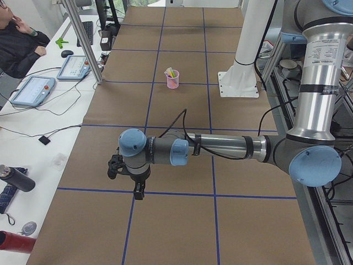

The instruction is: Collect pens into pen holder

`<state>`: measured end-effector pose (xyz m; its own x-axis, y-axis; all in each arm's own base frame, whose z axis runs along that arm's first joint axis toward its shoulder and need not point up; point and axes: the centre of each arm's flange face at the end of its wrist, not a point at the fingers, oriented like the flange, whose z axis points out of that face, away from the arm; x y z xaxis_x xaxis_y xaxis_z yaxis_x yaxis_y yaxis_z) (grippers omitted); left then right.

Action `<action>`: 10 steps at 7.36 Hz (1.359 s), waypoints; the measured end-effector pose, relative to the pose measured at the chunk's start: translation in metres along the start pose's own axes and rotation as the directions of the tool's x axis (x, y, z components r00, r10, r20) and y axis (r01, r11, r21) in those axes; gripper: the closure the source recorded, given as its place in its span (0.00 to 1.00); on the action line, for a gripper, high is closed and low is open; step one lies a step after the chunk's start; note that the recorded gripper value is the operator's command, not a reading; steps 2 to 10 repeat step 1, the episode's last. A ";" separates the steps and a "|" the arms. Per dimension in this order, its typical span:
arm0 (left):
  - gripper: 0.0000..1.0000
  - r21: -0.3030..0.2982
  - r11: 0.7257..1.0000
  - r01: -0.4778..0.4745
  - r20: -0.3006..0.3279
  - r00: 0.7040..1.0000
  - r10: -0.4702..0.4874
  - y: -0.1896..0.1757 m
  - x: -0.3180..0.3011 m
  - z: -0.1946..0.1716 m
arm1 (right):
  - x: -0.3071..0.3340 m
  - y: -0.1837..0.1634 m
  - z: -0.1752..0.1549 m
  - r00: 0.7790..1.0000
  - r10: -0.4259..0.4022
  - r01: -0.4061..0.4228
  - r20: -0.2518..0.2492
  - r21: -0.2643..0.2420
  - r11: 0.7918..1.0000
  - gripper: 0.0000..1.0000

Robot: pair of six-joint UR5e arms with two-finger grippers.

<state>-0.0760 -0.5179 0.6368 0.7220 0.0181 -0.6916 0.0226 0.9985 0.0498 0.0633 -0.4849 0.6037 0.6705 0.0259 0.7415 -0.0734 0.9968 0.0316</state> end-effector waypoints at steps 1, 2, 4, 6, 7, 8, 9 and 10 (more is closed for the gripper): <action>0.00 0.000 1.000 0.000 0.000 1.000 0.000 0.000 0.000 0.000 | 0.000 0.000 0.000 1.000 -0.001 0.001 0.000 0.001 1.000 0.00; 0.00 0.000 1.000 0.000 0.000 1.000 0.000 0.000 0.000 0.000 | 0.000 0.000 0.000 1.000 -0.001 0.001 0.000 0.001 1.000 0.00; 0.00 0.000 1.000 0.000 0.000 1.000 0.000 0.000 0.000 0.000 | 0.000 0.000 0.000 1.000 -0.001 0.001 0.000 0.001 1.000 0.00; 0.00 0.000 1.000 0.000 0.000 1.000 0.000 0.000 0.000 0.000 | 0.000 0.000 0.000 1.000 -0.001 0.001 0.000 0.001 1.000 0.00; 0.00 0.000 1.000 0.000 0.000 1.000 0.000 0.000 0.000 0.000 | 0.000 0.000 0.000 1.000 -0.001 0.001 0.000 0.001 1.000 0.00; 0.00 0.000 1.000 0.000 0.000 1.000 0.000 0.000 0.000 0.000 | 0.000 0.000 0.000 1.000 -0.001 0.001 0.000 0.001 1.000 0.00; 0.00 0.000 1.000 0.000 0.000 1.000 0.000 0.000 0.000 0.000 | 0.000 0.000 0.000 1.000 -0.001 0.001 0.000 0.001 1.000 0.00; 0.00 0.000 1.000 0.000 0.000 1.000 0.000 0.000 0.000 0.000 | 0.000 0.000 0.000 1.000 -0.001 0.001 0.000 0.001 1.000 0.00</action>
